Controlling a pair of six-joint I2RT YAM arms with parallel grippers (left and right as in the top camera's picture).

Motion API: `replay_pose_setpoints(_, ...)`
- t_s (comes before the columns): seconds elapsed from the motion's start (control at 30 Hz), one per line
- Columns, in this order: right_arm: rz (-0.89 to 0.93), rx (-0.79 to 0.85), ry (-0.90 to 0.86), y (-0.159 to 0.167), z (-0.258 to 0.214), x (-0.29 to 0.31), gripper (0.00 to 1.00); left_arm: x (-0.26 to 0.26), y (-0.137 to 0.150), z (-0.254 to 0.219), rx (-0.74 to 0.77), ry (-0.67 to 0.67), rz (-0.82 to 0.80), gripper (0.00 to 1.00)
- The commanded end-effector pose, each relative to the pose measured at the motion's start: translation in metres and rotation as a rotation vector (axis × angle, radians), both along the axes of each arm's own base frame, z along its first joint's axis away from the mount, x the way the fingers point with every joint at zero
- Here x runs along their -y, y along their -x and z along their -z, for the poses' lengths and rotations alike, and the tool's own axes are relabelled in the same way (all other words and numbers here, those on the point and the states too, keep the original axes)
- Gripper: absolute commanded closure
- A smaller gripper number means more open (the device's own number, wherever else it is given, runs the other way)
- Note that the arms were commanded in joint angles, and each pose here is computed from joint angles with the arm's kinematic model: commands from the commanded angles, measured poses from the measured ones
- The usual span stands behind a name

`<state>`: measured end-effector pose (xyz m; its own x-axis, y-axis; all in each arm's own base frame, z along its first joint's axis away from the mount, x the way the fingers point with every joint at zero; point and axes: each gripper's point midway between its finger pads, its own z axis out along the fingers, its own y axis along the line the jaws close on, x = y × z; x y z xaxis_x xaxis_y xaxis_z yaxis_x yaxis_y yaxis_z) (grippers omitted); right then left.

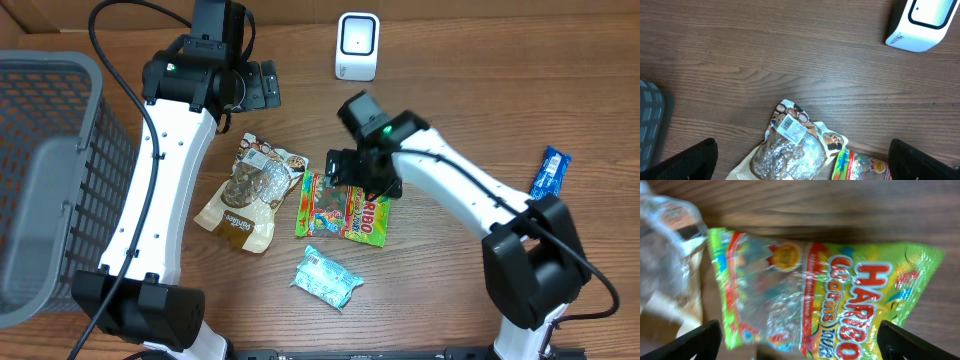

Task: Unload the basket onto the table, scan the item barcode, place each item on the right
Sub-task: 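Lower the right gripper and grasp the Haribo bag's top edge, then lift the Haribo bag up toward the white scanner with the right gripper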

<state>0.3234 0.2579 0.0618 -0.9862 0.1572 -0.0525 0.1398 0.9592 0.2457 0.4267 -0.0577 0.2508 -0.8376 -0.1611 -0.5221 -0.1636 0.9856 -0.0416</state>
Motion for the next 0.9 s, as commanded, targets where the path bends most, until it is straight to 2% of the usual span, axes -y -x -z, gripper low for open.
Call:
replay_pose_setpoints(0.0, 0.165, 0.037, 0.069, 0.001, 0.016, 0.006, 0.00, -0.003, 0.000, -0.012, 0.030, -0.011, 0.012, 0.00)
replay_pose_setpoints(0.17, 0.196, 0.025, 0.057, 0.018, 0.036, -0.006, 0.00, -0.003, 0.000, -0.012, 0.031, -0.011, 0.012, 0.00)
replay_pose_setpoints(0.43, 0.270, 0.015, 0.038, 0.023, 0.053, -0.007, 0.01, -0.003, 0.000, -0.012, 0.030, -0.011, 0.012, 0.00)
replay_pose_setpoints(0.6, 0.278, 0.004, 0.039, 0.020, 0.073, -0.011, 0.20, -0.003, 0.000, -0.012, 0.030, -0.011, 0.012, 0.00)
replay_pose_setpoints(0.8, 0.267, -0.039, 0.022, 0.024, 0.085, -0.017, 0.48, -0.003, 0.000, -0.012, 0.030, -0.011, 0.012, 0.00)
replay_pose_setpoints(0.87, 0.256, -0.051, 0.011, 0.027, 0.085, -0.020, 0.67, -0.003, 0.000, -0.012, 0.030, -0.011, 0.012, 0.00)
